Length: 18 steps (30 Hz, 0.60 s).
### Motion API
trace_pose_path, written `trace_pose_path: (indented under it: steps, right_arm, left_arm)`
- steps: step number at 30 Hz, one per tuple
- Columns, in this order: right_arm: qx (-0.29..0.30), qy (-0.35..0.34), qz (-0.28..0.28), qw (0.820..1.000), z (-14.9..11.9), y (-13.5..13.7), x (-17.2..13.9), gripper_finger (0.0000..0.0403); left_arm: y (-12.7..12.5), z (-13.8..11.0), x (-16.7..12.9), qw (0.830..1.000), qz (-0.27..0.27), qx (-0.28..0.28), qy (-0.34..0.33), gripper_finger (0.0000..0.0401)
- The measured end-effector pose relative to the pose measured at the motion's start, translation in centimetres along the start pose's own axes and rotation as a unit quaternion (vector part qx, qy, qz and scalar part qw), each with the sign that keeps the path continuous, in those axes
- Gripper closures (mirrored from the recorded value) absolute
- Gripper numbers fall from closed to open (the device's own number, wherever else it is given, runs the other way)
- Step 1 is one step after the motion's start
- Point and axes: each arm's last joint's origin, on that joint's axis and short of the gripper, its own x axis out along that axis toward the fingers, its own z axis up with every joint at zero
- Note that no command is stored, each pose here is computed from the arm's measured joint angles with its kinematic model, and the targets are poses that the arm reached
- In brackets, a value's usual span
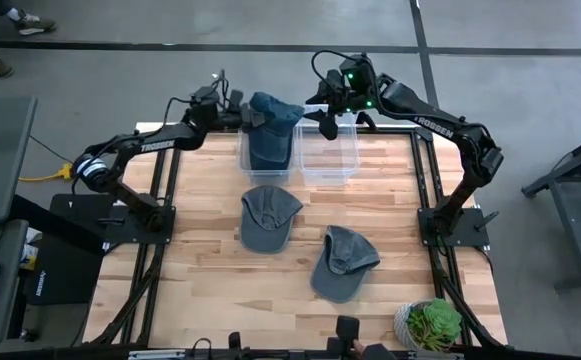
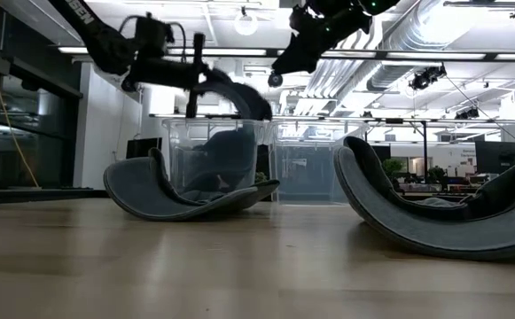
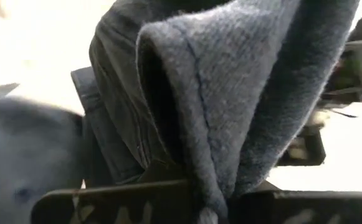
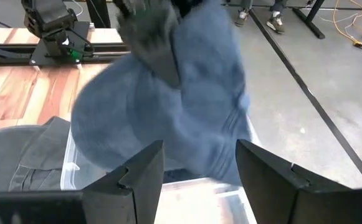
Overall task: Pick & Place hat
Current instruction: Put the blue cap into the left transparent bin
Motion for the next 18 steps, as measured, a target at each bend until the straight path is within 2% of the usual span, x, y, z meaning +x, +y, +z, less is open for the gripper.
trace_pose_path:
  steps: [3, 8, 12, 18]
  right_arm:
    - [0.003, 0.005, 0.000, 1.000, -0.15, -0.10, -0.05, 0.0210]
    - [0.005, 0.018, -0.001, 1.000, -0.48, -0.31, -0.18, 0.0210]
    - [0.005, 0.025, -0.006, 1.000, -0.67, -0.50, -0.27, 0.0210]
    - [0.005, 0.026, -0.006, 1.000, -0.69, -0.50, -0.26, 0.0210]
  left_arm:
    - [0.85, -0.34, 0.34, 1.000, 0.019, -0.014, 0.005, 0.0391]
    - [0.89, -0.33, 0.30, 0.999, 0.023, 0.033, 0.007, 0.0348]
    - [0.85, -0.33, 0.31, 0.998, 0.021, 0.058, 0.007, 0.0285]
    - [0.91, -0.33, 0.28, 0.995, 0.023, 0.095, 0.009, 0.0161]
